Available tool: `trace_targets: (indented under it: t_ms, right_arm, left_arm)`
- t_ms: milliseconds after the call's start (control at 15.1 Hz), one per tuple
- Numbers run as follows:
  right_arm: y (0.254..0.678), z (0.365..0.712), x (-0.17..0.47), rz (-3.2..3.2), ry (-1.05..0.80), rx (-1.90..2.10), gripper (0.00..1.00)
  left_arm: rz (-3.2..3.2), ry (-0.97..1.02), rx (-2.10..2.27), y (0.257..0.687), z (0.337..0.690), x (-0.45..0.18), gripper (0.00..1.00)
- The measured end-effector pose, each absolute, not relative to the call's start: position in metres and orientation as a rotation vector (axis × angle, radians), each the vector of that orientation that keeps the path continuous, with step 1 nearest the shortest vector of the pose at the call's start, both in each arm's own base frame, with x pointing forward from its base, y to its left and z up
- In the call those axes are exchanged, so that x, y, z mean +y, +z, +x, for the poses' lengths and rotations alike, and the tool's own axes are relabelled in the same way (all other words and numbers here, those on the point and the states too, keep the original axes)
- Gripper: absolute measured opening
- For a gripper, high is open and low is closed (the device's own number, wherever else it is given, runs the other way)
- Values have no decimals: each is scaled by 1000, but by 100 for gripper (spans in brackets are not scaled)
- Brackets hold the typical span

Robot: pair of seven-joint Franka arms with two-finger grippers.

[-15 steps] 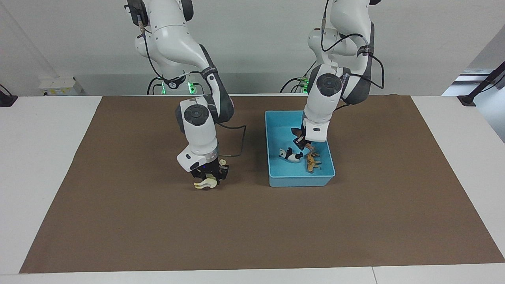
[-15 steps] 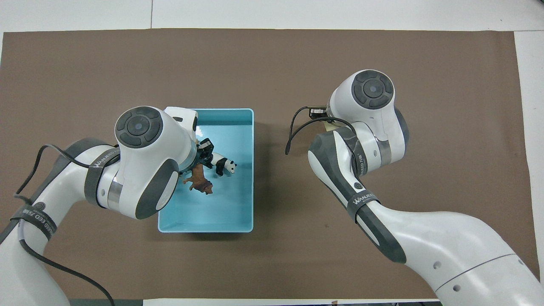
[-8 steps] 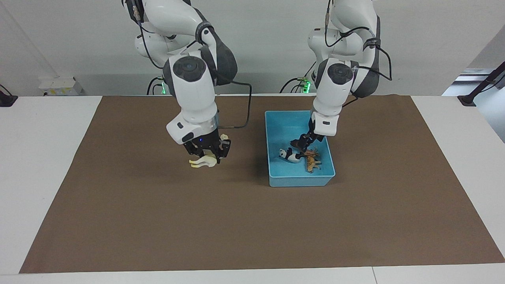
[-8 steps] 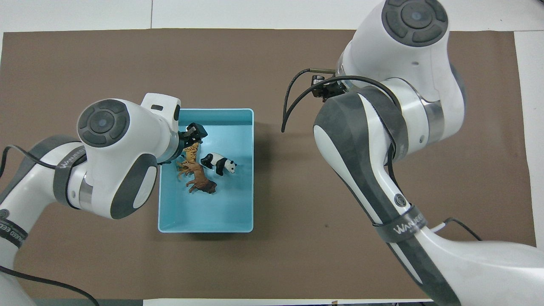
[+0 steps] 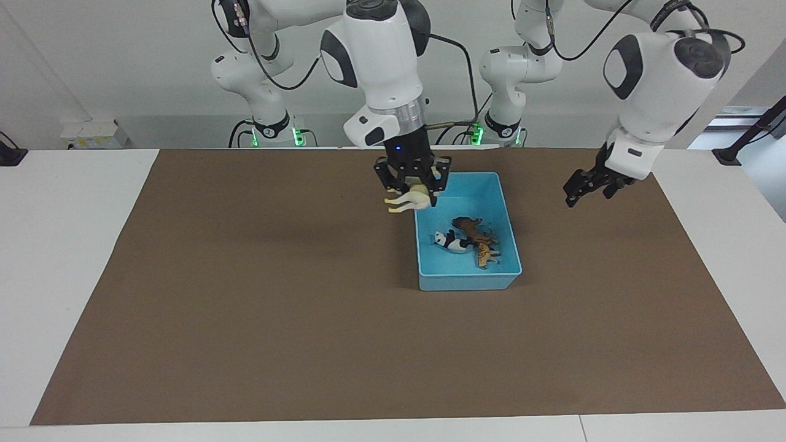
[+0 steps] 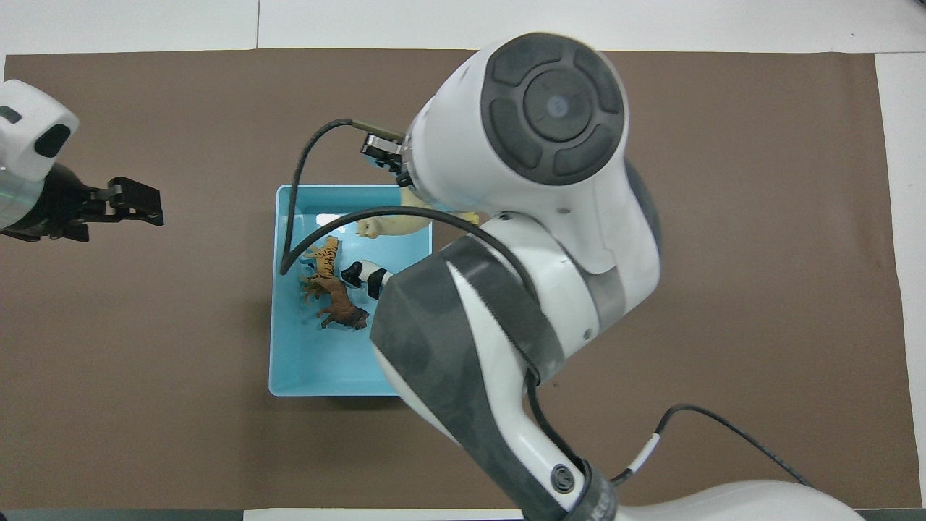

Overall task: Put all toys into storage box
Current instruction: 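Carry the cream horse into the box with the right gripper while the left withdraws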

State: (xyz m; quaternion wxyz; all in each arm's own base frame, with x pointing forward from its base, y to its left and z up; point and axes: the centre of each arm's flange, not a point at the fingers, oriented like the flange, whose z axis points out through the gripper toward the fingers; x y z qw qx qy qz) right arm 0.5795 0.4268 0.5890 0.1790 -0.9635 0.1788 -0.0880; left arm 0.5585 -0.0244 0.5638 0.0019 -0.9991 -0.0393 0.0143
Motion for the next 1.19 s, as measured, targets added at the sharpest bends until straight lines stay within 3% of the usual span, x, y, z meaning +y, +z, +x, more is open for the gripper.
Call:
trace_targets:
  t_ms: [199,531,597,862,929,1194]
  right_arm:
    - [549,581,468,-2665,-258,509,49]
    - [423,578,536,-2670,-283,483,49]
    - [416,579,537,-2672,-283,484,55]
    - [432,580,534,-2640,-266,598,96]
    - [442,582,529,-2645,-285,609,100]
    - [525,604,458,-2724,-434,629,100]
  left_arm:
    - [-3125,101,-3,580,539,-27,100]
    - [-3115,138,37,574,528,-39,100]
    - [-3116,132,39,574,529,-39,100]
    - [-3118,107,43,583,530,-38,100]
    - [-3118,105,43,584,530,-37,100]
    - [-3118,103,78,585,530,-38,100]
